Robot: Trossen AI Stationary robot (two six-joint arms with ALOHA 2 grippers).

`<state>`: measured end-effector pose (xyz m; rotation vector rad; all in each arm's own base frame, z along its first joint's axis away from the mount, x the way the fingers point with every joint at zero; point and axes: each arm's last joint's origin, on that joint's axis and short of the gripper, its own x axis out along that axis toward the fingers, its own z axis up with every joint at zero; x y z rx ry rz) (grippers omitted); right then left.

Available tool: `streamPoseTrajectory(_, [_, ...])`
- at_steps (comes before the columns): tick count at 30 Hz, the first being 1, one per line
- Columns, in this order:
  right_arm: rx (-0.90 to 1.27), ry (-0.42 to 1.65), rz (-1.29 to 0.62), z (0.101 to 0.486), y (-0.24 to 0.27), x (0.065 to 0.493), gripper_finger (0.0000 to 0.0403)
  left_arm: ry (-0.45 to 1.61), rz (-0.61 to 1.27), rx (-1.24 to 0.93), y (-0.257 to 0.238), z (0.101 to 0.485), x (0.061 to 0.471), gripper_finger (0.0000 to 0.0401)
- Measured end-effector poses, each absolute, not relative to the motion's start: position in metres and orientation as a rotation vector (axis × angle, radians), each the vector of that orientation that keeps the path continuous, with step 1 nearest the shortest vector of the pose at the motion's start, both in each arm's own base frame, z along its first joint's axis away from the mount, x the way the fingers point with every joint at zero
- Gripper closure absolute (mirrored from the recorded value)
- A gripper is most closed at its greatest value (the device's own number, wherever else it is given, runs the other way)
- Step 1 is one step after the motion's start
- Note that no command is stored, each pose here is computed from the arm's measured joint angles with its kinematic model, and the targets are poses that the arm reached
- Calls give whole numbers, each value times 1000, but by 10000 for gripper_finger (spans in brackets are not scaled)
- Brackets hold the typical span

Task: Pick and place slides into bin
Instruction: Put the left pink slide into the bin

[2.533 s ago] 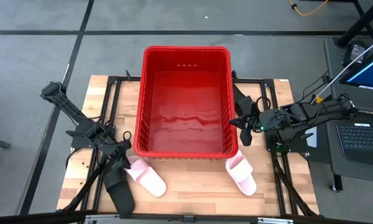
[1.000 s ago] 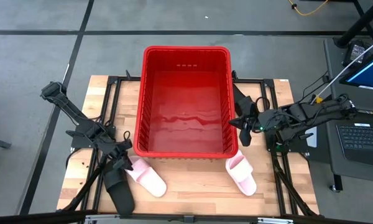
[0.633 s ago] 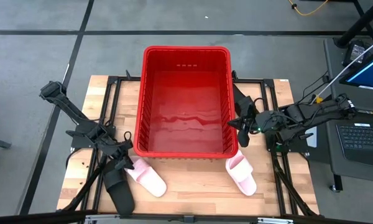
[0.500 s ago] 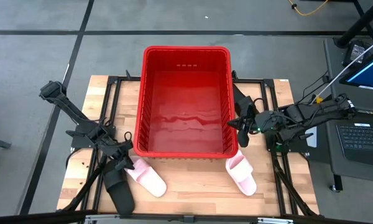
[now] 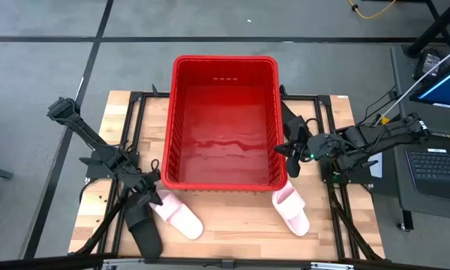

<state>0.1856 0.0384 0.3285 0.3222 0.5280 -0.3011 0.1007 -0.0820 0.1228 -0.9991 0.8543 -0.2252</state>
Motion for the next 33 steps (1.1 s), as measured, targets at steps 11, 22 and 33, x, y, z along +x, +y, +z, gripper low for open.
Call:
streamPoseTrajectory(11, [319, 529, -300, 329, 38, 186, 397, 845, -261, -1084, -83, 129, 101, 398])
streamPoseTrajectory(22, [291, 532, -293, 329, 38, 186, 397, 901, -189, -1071, -82, 141, 100, 399])
streamPoseTrajectory(33, [265, 536, -286, 328, 38, 186, 397, 958, -66, -922, -71, 204, 89, 399])
